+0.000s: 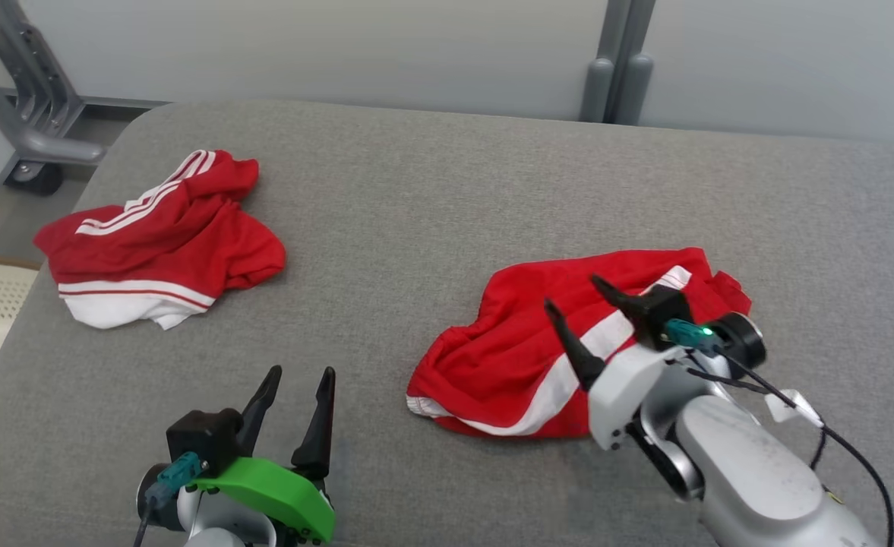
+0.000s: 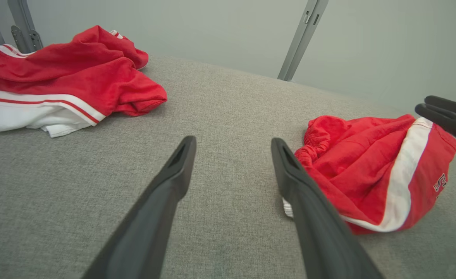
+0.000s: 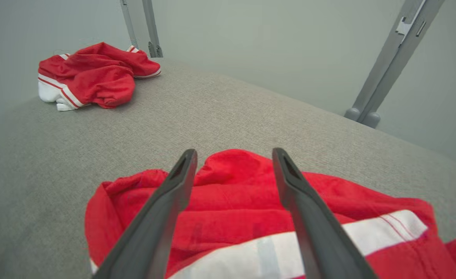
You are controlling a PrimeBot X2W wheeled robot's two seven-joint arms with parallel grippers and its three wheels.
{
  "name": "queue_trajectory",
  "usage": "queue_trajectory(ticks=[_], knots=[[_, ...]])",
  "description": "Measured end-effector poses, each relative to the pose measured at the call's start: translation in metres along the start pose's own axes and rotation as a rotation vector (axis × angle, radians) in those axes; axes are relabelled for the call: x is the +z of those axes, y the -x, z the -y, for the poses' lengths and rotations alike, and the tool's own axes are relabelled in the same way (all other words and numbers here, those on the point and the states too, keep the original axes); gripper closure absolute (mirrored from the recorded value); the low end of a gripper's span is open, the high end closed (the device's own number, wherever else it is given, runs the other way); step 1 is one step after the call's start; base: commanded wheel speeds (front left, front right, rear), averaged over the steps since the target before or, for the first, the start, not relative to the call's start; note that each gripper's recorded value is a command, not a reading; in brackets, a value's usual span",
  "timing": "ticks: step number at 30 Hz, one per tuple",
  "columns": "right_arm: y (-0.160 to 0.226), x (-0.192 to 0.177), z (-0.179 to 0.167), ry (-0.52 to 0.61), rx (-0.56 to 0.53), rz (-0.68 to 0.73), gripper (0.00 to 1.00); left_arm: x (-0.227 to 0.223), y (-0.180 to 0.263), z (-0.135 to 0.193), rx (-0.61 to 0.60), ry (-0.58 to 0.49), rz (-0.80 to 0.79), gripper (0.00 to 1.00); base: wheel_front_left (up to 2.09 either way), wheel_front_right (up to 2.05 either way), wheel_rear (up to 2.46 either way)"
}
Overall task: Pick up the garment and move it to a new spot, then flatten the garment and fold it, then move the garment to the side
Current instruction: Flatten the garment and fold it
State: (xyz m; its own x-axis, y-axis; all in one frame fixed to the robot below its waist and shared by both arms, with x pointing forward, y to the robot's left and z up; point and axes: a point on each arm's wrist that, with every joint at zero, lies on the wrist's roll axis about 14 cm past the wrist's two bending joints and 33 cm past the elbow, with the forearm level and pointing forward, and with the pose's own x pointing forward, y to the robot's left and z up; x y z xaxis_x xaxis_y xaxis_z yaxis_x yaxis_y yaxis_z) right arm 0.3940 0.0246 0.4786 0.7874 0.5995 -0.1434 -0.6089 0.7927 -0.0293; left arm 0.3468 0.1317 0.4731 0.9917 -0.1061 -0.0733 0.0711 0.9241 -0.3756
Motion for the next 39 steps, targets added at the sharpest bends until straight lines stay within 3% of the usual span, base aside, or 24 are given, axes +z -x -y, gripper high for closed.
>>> queue_trajectory(ticks=[11, 20, 31, 39], knots=[[0.074, -0.031, 0.089, -0.030, -0.317, -0.006, 0.00, -0.019, -0.004, 0.026, -0.104, 0.004, -0.060, 0.00, 0.00, 0.00, 0.00], [0.138, -0.059, 0.115, -0.101, -0.498, -0.038, 0.00, -0.032, 0.009, 0.029, -0.138, -0.033, -0.101, 0.00, 0.00, 0.00, 0.00], [0.177, -0.074, 0.122, -0.140, -0.593, -0.049, 0.00, -0.036, 0.019, 0.022, -0.131, -0.046, -0.112, 0.00, 0.00, 0.00, 0.00], [0.180, -0.066, 0.126, -0.140, -0.607, -0.019, 0.00, -0.029, 0.017, 0.019, -0.130, -0.060, -0.090, 0.00, 0.00, 0.00, 0.00]])
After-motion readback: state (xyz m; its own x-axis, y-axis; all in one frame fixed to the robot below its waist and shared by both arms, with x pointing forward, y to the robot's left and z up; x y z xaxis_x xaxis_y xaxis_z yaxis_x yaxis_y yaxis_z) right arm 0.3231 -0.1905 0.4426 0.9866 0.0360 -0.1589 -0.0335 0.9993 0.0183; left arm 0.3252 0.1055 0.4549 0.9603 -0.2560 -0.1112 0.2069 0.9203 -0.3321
